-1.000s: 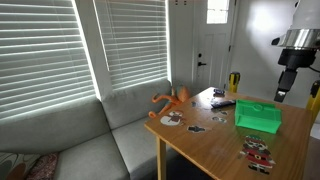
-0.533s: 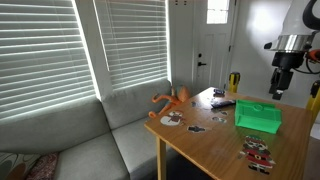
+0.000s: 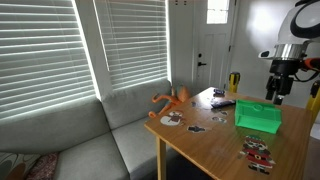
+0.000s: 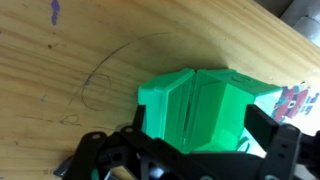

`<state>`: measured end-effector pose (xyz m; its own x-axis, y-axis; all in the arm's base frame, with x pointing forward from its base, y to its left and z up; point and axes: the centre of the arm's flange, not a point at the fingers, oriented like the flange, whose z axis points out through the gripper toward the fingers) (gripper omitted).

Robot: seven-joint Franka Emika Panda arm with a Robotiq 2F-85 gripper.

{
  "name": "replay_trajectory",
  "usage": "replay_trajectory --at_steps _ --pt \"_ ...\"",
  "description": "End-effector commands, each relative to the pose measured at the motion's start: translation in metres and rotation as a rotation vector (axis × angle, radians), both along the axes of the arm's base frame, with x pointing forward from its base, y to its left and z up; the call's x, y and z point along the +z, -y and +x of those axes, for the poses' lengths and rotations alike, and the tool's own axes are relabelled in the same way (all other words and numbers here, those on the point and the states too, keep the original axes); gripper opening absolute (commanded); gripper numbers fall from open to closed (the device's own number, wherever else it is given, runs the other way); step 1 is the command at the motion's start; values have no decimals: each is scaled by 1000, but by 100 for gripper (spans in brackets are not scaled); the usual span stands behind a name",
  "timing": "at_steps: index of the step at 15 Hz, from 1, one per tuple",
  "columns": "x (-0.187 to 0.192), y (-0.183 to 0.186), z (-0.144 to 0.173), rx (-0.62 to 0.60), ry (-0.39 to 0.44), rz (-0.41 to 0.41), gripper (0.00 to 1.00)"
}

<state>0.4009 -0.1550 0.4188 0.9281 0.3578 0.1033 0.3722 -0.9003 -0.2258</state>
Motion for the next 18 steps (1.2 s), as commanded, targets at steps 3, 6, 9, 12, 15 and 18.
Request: replay_trajectory --at_steps 3,6,9,12,15,18 --pt "-8 18 15 22 -18 138 100" --pt "-11 22 19 -2 -56 181 100" --pt "-14 27 22 -30 -82 197 100" --pt "-16 33 25 -48 -90 200 100" --pt "-20 32 28 -53 -109 216 100" --pt "-24 28 30 -59 -130 235 100"
